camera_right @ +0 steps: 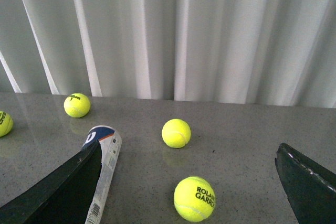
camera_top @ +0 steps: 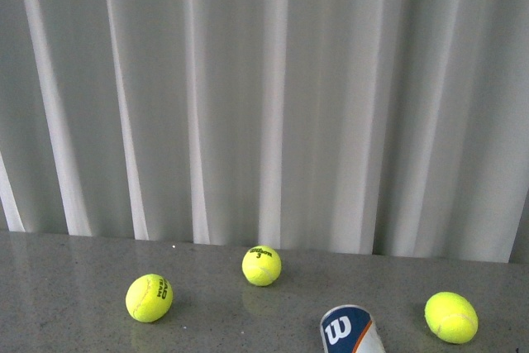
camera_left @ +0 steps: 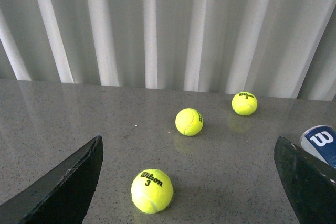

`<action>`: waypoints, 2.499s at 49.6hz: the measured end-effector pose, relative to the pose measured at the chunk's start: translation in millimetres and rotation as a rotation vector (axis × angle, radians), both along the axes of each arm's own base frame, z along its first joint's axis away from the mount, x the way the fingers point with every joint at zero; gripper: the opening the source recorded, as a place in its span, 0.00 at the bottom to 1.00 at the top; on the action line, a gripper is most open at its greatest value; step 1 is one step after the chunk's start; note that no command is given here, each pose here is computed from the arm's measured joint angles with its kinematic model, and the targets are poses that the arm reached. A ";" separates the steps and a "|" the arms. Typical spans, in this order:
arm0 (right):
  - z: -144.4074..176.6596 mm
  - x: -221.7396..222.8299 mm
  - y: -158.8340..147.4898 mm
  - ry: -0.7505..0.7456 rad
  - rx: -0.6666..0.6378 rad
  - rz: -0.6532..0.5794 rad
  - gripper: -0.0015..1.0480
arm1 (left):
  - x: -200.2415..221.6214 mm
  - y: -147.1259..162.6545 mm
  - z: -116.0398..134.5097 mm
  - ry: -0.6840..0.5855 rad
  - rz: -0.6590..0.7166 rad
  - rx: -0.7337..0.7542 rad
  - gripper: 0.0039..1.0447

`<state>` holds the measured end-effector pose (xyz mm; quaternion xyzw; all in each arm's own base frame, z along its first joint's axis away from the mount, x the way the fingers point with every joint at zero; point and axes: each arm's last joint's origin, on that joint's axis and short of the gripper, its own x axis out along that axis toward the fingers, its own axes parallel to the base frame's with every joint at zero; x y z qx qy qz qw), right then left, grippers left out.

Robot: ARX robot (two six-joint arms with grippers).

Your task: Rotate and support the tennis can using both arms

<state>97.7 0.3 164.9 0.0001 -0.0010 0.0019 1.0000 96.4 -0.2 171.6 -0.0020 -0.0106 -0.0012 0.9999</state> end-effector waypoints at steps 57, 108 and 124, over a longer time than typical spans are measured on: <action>-40.4 213.8 75.3 0.877 0.132 0.295 0.93 | -0.1 0.0 0.1 -0.001 0.000 0.000 0.94; -80.9 260.9 104.7 0.890 -0.275 0.603 0.48 | -0.1 0.0 0.1 -0.001 0.000 0.000 0.94; -70.6 263.0 126.4 0.518 -1.044 1.130 0.24 | -0.1 0.0 0.1 -0.001 0.000 0.000 0.94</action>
